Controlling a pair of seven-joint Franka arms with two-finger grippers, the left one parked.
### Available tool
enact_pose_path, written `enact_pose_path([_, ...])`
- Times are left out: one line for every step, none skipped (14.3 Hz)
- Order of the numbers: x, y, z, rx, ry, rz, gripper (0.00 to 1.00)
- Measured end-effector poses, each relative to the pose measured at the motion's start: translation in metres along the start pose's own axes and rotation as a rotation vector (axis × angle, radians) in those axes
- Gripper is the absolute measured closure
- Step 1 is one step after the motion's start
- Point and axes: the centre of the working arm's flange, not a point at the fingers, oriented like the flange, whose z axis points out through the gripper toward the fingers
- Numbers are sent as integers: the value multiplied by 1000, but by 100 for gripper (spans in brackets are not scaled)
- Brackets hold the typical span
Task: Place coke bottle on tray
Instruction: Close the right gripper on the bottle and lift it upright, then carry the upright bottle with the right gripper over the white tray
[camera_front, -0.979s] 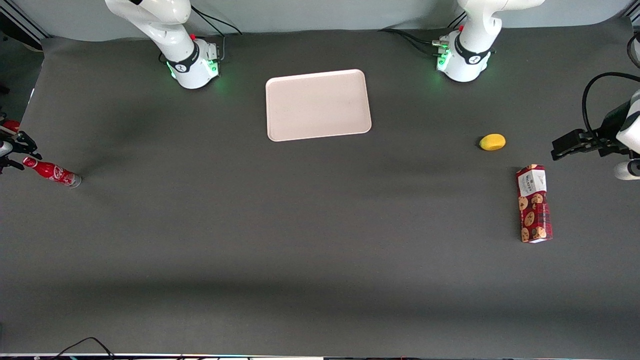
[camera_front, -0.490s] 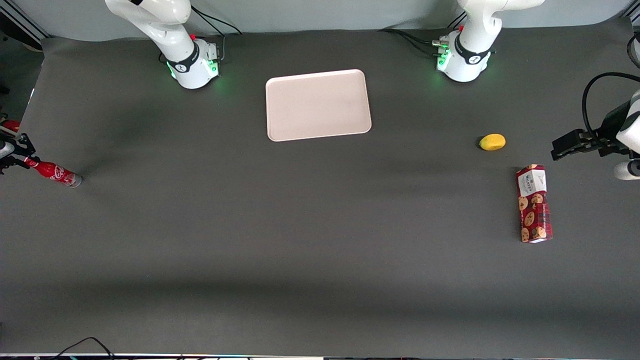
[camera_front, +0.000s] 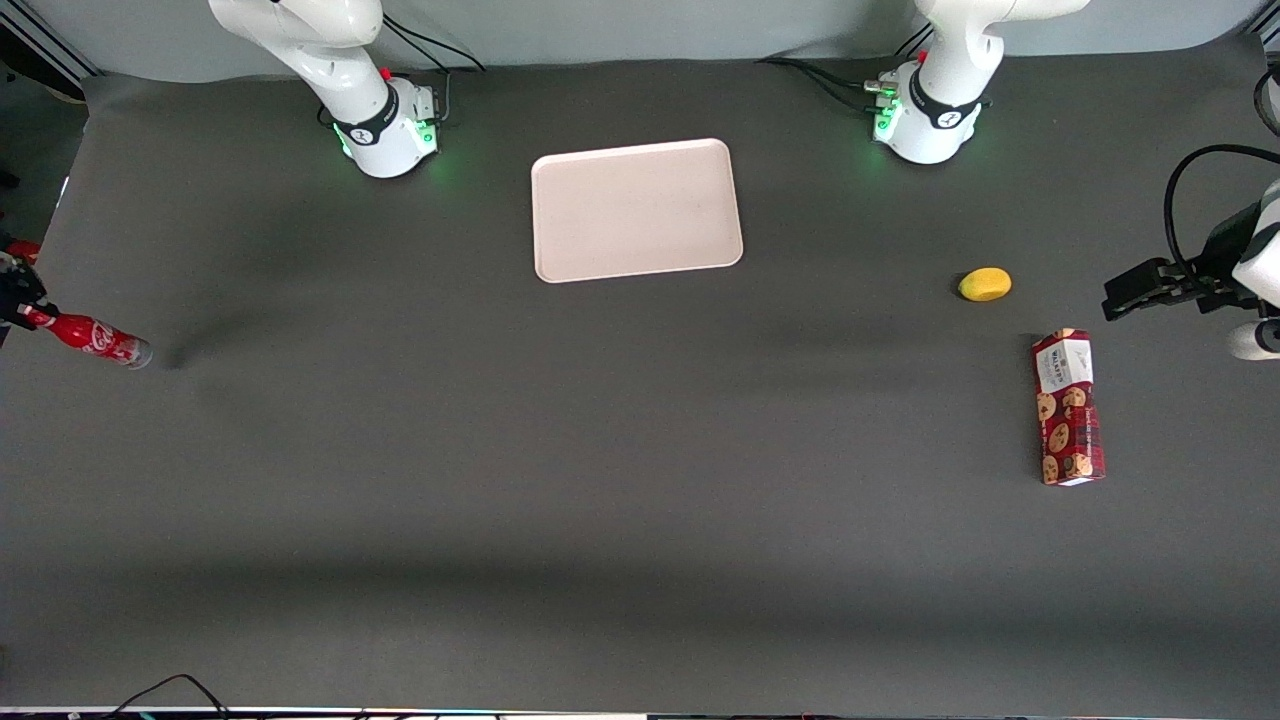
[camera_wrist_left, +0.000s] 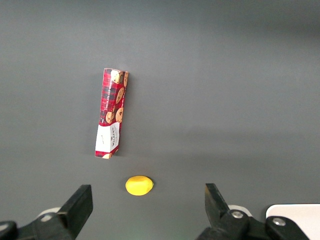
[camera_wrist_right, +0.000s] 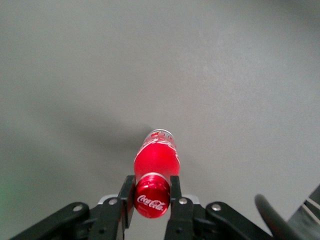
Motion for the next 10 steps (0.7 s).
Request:
enact_pose_path([16, -13, -27, 4, -7, 6, 69])
enact_pose_path([33, -31, -56, 9, -16, 19, 69])
enact_pose_path([51, -54, -86, 21, -28, 38, 69])
enact_pose_path([69, -82, -116, 38, -45, 63, 69])
enact_pose_path([87, -113, -147, 51, -66, 87, 69])
enact_pose_path([105, -147, -177, 57, -89, 109, 69])
enact_pose_path([122, -181, -205, 57, -112, 136, 69])
enact_pose_path([137, -214, -229, 49, -133, 165, 69])
enact_pose_path([152, -245, -247, 33, -149, 194, 69])
enact_pose_path([170, -278, -258, 15, -161, 228, 69])
